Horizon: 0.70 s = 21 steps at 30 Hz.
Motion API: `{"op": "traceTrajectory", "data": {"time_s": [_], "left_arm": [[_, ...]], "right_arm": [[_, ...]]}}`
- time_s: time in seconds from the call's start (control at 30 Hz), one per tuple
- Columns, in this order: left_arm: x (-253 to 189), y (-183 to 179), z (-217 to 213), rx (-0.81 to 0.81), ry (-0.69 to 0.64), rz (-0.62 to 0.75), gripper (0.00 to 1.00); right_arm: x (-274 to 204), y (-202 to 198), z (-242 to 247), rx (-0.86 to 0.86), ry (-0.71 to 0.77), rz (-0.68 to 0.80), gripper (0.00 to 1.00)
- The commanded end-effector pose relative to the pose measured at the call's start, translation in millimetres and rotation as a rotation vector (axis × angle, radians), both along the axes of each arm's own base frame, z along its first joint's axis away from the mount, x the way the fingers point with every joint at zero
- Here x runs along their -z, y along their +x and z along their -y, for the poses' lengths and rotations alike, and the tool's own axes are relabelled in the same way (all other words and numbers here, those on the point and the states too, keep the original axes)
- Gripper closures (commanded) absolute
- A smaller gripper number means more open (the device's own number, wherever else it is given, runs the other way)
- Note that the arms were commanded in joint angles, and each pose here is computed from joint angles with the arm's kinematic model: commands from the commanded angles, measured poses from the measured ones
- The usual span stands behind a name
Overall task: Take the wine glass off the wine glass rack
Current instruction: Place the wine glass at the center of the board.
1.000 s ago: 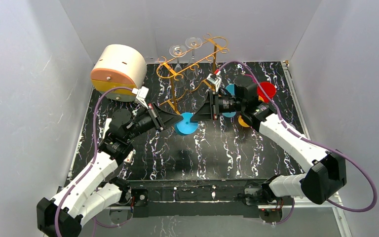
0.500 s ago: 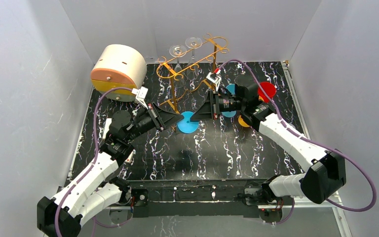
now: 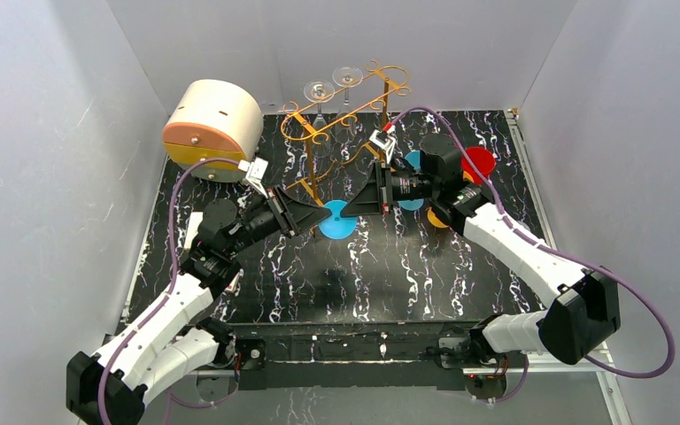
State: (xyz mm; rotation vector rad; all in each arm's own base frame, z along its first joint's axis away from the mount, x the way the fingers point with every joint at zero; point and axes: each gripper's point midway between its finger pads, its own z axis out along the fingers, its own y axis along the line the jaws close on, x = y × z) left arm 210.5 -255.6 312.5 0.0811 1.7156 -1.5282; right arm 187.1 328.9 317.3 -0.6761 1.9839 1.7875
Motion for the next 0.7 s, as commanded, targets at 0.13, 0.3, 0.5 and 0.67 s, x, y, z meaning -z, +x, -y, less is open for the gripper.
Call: {"op": "traceTrajectory", "data": {"time_s": [0.13,0.3,0.5,0.67], "left_arm": [[9,-18,0,0.082,0.145,0.035,0.63],[10,-34,7,0.194,0.135,0.021,0.52],[-3,-38,12,0.230,0.056,0.028,0.53],[-7,-36,20,0.237,0.007,0.010,0.59]], "right_arm": [[-28,1,2,0.033,0.055,0.131,0.99],[-27,4,3,0.062,0.049,0.148,0.99],[-28,3,5,0.065,0.061,0.169,0.99],[-28,2,5,0.064,0.063,0.176,0.99]]}}
